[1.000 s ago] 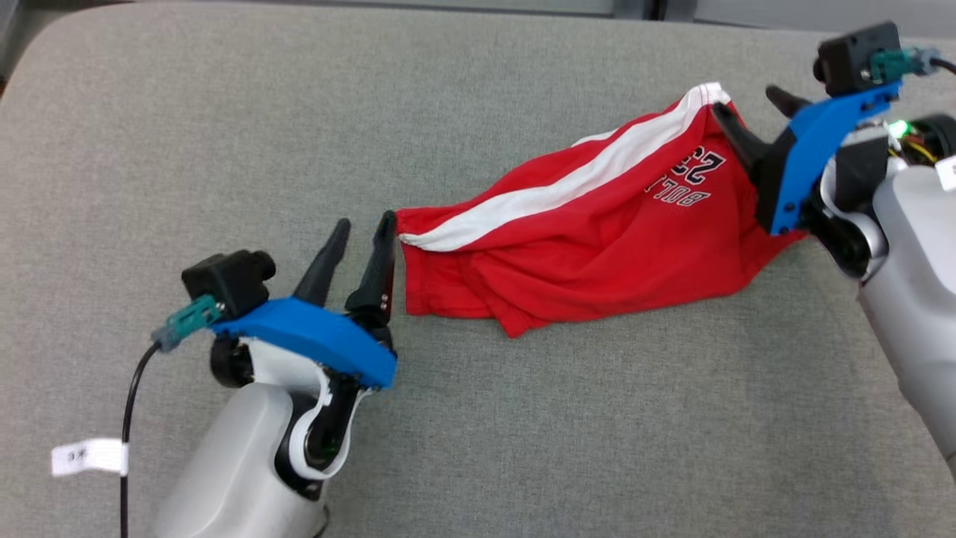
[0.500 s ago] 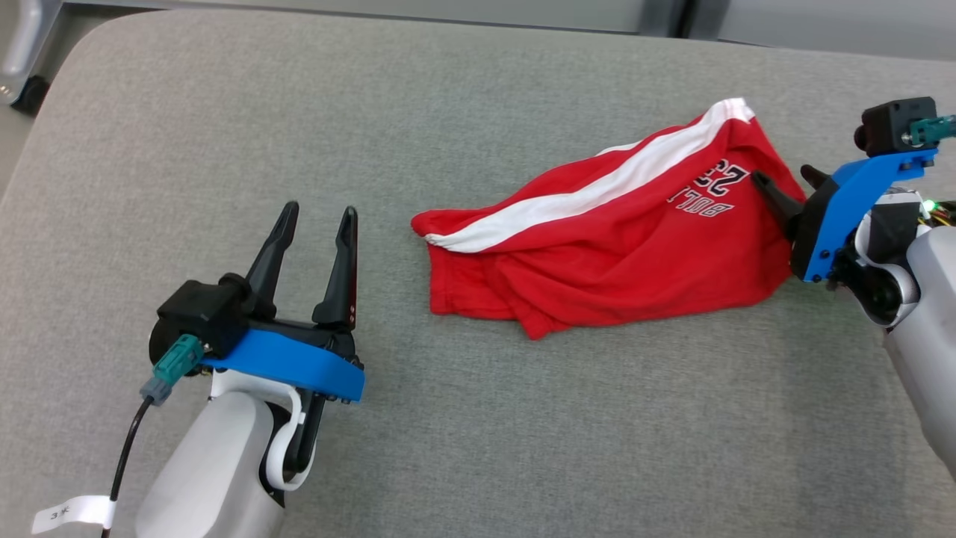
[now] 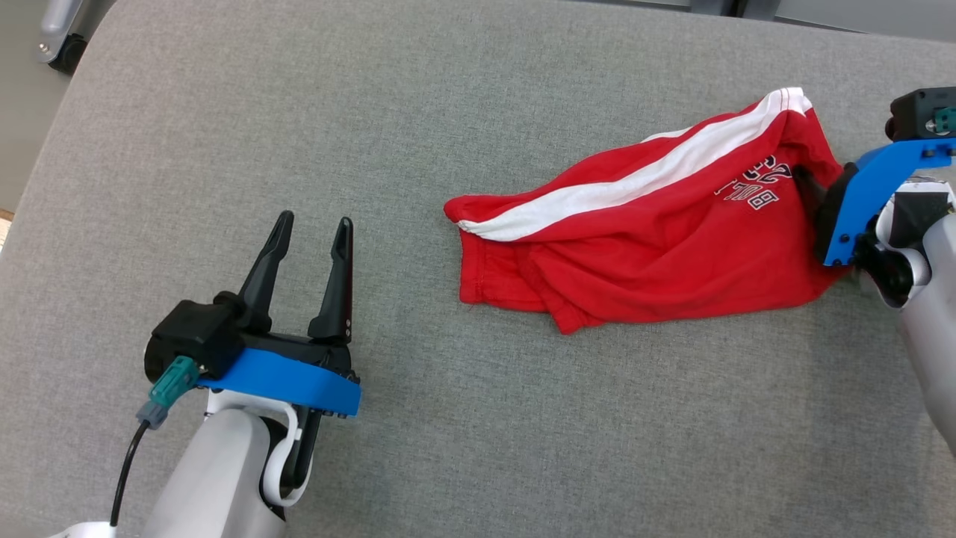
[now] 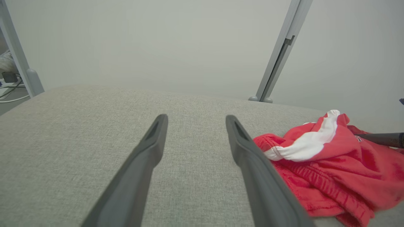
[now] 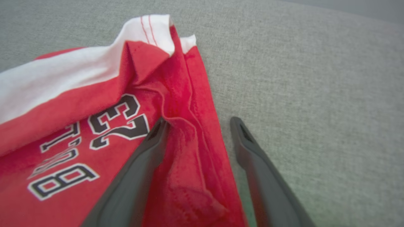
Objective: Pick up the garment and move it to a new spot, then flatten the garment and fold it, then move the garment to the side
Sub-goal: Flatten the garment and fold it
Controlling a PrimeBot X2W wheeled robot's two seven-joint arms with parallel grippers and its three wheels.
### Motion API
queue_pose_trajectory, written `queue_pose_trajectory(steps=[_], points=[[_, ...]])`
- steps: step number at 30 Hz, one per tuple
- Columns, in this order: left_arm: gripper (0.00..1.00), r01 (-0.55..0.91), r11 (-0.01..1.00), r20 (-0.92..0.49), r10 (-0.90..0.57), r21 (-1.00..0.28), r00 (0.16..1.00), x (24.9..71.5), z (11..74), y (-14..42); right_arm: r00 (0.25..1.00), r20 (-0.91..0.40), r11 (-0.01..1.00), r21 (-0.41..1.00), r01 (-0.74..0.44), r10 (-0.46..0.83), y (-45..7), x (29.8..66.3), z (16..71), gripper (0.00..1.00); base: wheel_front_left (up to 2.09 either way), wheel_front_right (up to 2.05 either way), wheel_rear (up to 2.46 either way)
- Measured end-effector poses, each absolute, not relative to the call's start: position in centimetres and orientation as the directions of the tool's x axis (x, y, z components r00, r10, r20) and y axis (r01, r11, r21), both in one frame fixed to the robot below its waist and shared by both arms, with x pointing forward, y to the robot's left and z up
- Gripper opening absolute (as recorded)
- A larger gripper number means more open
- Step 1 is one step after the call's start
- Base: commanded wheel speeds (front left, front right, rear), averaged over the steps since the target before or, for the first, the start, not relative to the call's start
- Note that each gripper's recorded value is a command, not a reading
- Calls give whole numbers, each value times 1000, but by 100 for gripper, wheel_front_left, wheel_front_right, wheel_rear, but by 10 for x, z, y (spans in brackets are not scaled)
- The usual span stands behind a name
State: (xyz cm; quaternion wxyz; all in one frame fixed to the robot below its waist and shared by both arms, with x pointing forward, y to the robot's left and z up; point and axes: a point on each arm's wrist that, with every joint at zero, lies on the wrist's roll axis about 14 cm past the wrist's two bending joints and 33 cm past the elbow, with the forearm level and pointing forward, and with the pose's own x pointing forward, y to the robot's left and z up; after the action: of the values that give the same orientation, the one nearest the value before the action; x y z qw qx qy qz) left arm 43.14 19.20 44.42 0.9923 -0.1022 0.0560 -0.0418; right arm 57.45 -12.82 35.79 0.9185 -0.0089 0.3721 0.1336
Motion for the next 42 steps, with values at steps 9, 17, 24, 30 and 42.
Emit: queue_pose_trajectory(steps=[9,17,24,30,42], points=[[100,63,976,-104,-86,-209,991,427,443,193,716,-647,961,109,-255,263,-113,568,363,0,0,0,0],[100,93,976,-104,-115,-195,988,415,446,188,796,-576,981,75,-178,189,-152,554,387,0,0,0,0],[100,140,971,-82,-158,-193,984,404,455,177,852,-521,997,-21,-72,50,-216,535,417,0,0,0,0],[100,186,961,-70,-204,-205,977,397,460,160,884,-468,996,-74,-40,0,-228,525,447,0,0,0,0],[100,181,960,-72,-201,-214,977,392,460,160,840,-466,947,-18,-322,277,-82,524,473,0,0,0,0]])
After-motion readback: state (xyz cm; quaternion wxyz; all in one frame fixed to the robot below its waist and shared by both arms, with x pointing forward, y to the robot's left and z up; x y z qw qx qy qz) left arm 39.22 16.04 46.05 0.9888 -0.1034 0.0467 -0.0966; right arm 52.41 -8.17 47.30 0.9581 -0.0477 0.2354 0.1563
